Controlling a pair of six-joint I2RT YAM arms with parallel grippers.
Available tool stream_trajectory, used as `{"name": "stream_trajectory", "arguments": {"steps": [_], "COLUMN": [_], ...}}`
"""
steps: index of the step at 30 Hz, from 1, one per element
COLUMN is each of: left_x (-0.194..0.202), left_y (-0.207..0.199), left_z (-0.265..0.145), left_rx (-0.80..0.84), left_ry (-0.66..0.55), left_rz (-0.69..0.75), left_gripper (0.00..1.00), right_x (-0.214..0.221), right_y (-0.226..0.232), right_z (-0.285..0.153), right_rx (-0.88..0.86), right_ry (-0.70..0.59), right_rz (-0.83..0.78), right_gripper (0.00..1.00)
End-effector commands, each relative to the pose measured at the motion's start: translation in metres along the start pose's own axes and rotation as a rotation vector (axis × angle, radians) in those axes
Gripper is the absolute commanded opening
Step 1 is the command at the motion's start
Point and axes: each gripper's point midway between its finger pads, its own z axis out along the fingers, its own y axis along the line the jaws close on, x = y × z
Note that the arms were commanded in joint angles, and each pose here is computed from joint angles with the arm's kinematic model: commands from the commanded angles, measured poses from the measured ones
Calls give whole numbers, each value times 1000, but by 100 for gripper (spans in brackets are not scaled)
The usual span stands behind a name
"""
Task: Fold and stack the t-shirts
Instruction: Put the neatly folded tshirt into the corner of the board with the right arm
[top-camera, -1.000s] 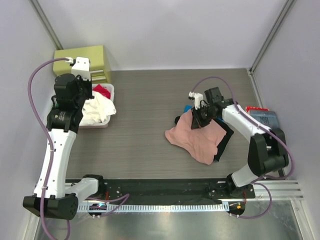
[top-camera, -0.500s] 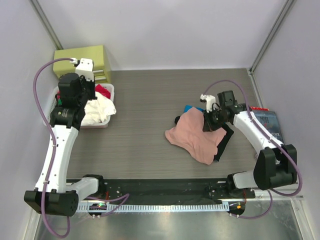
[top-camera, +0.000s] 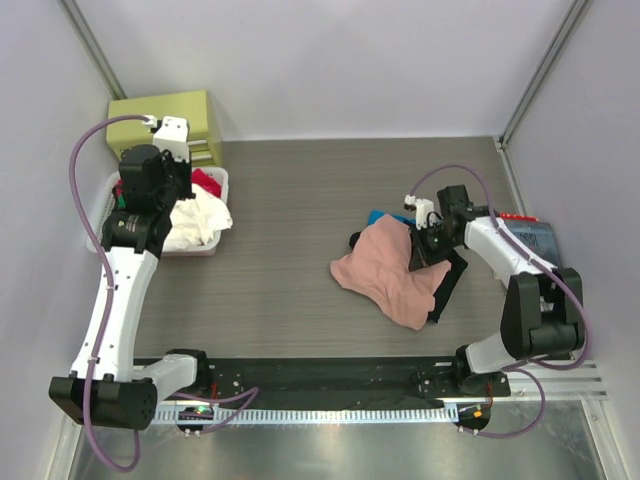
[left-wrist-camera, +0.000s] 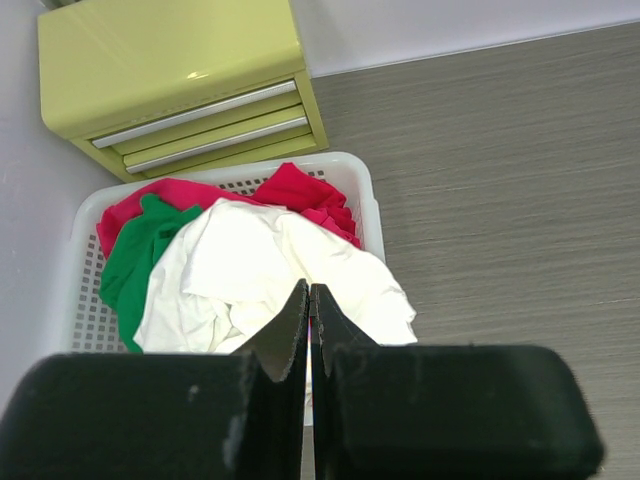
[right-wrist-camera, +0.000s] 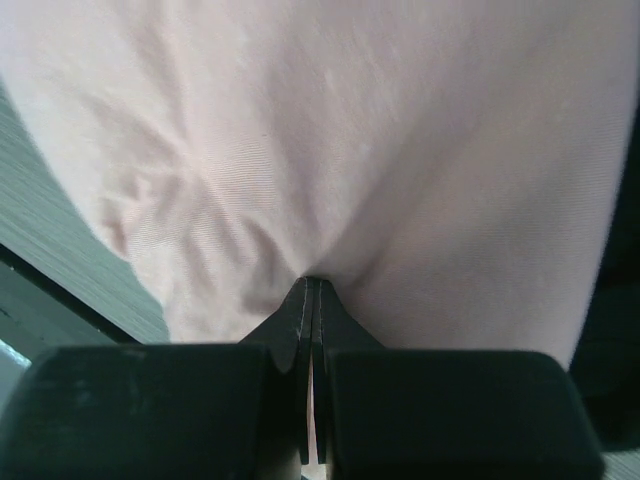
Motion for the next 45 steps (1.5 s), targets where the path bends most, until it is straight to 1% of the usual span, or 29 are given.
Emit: {"name": "stream_trajectory", "arguments": {"steps": [1, 2, 3, 4, 6, 9, 14, 18, 22, 26, 31, 33, 35, 36, 38, 39, 41, 42, 44, 45], "left_x": [-10, -10, -9, -8, -7, -6, -5, -3, -3, -2, 2, 3, 3, 3, 2, 2, 0, 0, 0, 0], "left_y": [3, 1, -1, -3, -6, -7, -9, -8, -6, -4, -2, -2, -1, -1, -1, 0, 1, 1, 1, 1], "left_z": [1, 3, 4, 5, 7, 8, 7, 9, 10, 10, 10, 9, 9, 9, 9, 9, 8, 8, 8, 8], "left_rx": [-6, 0, 9, 17, 34, 39, 42, 39, 31, 21, 9, 7, 5, 5, 5, 2, -5, -4, -5, -4], "left_ry": [-51, -51, -46, -44, -39, -35, -32, -25, -23, -21, -18, -18, -19, -20, -22, -23, -25, -27, -25, -25], "left_rz": [-7, -12, -15, -19, -29, -35, -34, -31, -27, -15, -3, 0, 1, 0, 1, 0, 2, 3, 5, 4], "left_gripper": [0, 0, 0, 0, 0, 0, 0, 0, 0, 0, 0, 0, 0, 0, 0, 0, 0, 0, 0, 0], "right_x": [-65, -66, -79, -82, -82, -74, -48, -25, -23, -26, -27, -36, -37, -45, -47, -60, -63, -74, -74, -85], "right_y": [17, 22, 29, 36, 46, 51, 45, 35, 27, 14, -23, -48, -63, -86, -101, -110, -120, -128, -141, -150], "right_z": [-65, -75, -96, -104, -113, -109, -76, -34, -2, 24, 46, 45, 54, 46, 53, 50, 57, 54, 60, 58], "right_rx": [59, 57, 66, 49, 17, -12, -39, -88, -142, -145, -91, -52, -29, 0, 13, 31, 46, 69, 80, 96], "right_ry": [-272, -280, -332, -345, -343, -319, -245, -132, -66, -23, 23, 0, 20, -14, -3, -25, -12, -29, -16, -36], "right_rz": [-116, -113, -135, -138, -129, -114, -68, 3, 73, 106, 173, 196, 204, 238, 259, 252, 260, 250, 273, 271], "right_gripper": [1, 1, 1, 1, 1, 1, 1, 1, 1, 1, 1, 1, 1, 1, 1, 1, 1, 1, 1, 1]}}
